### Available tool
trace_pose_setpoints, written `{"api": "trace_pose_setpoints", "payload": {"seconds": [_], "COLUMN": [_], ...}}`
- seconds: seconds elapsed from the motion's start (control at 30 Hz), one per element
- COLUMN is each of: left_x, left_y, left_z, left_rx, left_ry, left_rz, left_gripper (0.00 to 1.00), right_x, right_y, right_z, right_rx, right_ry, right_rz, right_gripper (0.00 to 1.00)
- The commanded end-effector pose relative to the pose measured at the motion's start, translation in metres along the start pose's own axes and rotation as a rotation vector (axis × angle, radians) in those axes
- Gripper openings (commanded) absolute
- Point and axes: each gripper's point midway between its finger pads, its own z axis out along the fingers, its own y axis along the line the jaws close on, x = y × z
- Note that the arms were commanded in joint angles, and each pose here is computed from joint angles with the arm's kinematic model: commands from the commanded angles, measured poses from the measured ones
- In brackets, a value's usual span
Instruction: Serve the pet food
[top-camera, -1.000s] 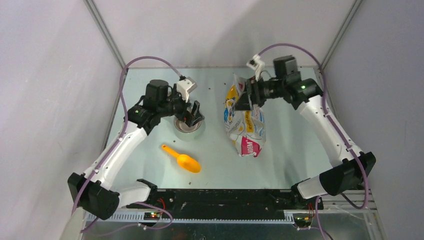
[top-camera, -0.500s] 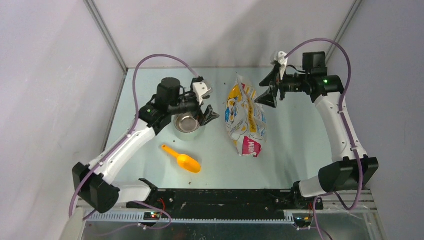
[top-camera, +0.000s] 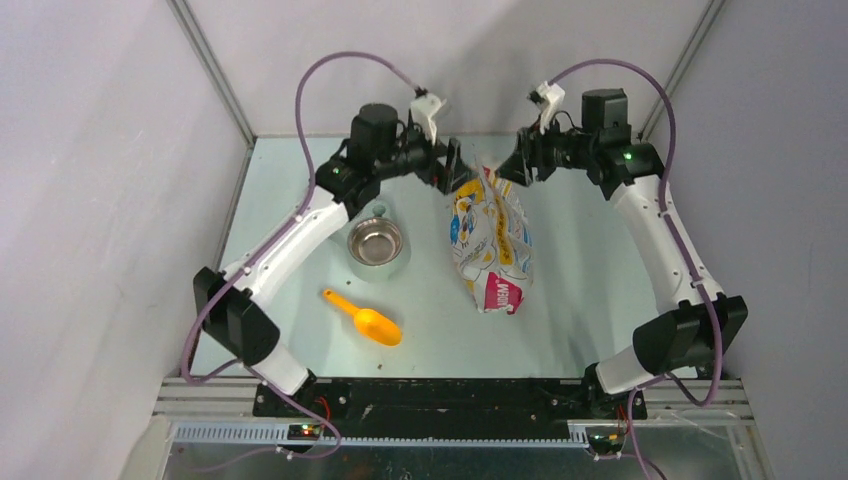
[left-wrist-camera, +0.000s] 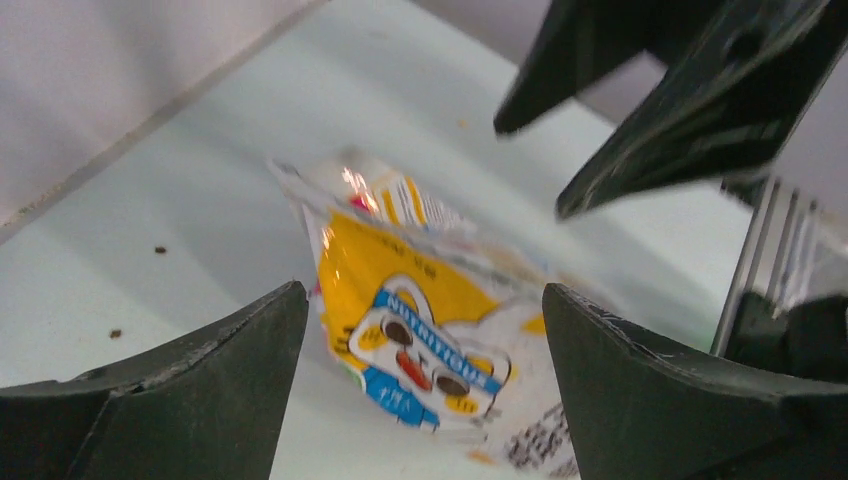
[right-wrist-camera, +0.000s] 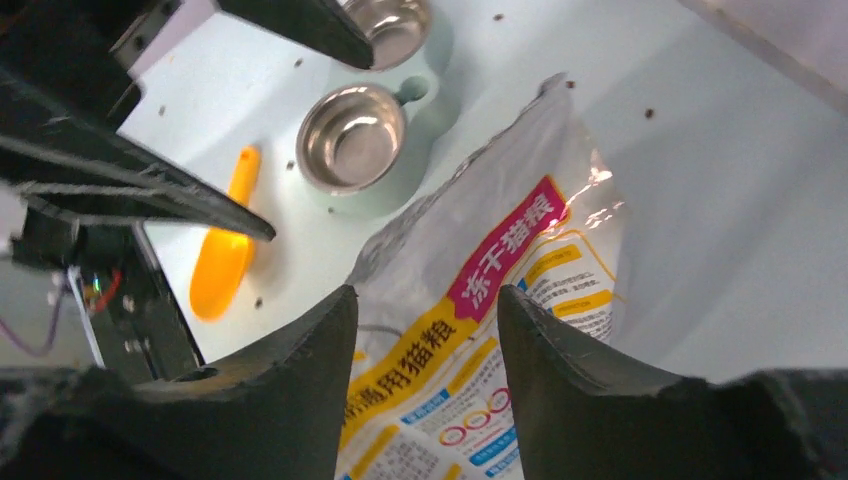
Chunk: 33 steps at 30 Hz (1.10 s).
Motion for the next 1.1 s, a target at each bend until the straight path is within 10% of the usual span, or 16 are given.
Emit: {"api": "trace_pose_setpoints", "payload": {"seconds": [0.0,0.53,1.07], "left_x": [-0.048,-0.047,0.010], "left_y": [0.004,0.019,-0.004], "left_z": [-0.004,-0.001,0.047], "left_rx": [-0.058,-0.034,0.059], "left_ry": [-0.065,-0.109,-0.017], "left_rz": [-0.201,-0.729,-0.940], "left_gripper": [0.94,0.68,0.52], "right_x": [-0.043,-0.004,0.001], "right_y": [-0.008,0.003,0.017], "right_z": [0.008,0.024,0.004], "right_rx": [0.222,0.309,0.295], "right_ry": [-0.084,0.065,0.010], "right_rz": [0.289,0.442,0.379], "right_gripper": [0.54,0.37,0.39]}}
